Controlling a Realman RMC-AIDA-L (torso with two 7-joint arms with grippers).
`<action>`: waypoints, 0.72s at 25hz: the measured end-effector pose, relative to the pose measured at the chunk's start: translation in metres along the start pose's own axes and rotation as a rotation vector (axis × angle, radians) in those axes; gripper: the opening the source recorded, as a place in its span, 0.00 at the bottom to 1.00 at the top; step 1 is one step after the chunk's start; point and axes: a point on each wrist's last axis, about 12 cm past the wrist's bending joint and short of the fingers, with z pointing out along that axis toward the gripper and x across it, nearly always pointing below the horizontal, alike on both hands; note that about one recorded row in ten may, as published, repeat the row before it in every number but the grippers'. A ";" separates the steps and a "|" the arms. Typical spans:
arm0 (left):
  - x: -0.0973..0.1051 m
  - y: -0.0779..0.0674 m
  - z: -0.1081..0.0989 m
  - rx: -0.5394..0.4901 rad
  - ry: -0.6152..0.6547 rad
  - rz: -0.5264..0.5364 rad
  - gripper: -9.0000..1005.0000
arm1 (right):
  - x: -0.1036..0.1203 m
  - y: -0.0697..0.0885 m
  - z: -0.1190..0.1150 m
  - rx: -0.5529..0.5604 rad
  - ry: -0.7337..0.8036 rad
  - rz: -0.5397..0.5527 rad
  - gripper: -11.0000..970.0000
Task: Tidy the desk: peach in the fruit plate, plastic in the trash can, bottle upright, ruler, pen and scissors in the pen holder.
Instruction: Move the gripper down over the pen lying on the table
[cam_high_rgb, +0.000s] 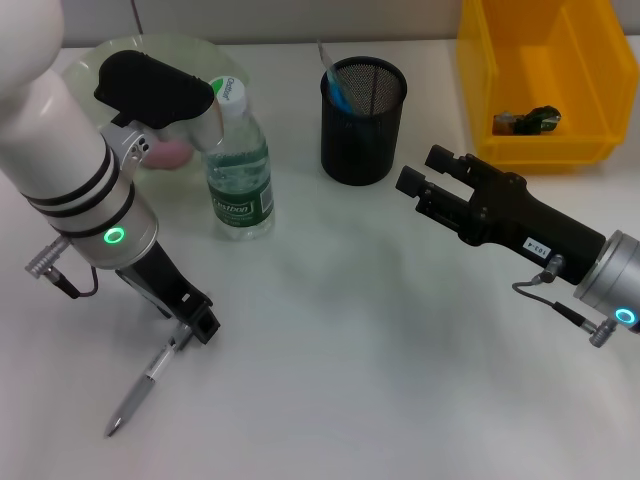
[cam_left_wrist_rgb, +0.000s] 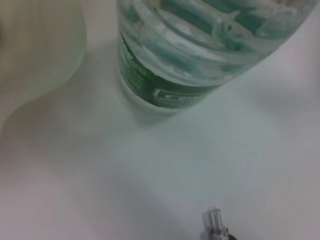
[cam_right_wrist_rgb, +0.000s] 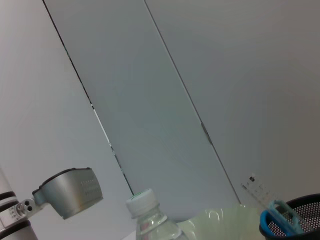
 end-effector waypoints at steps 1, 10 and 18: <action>0.000 0.000 0.000 0.000 0.000 0.000 0.56 | 0.000 0.000 0.000 0.000 0.000 0.000 0.72; 0.001 0.000 0.002 0.001 0.007 0.000 0.56 | 0.000 0.000 0.000 0.000 0.000 0.000 0.72; 0.000 0.001 0.002 -0.003 0.011 0.001 0.56 | -0.001 0.000 0.001 -0.004 -0.001 -0.002 0.72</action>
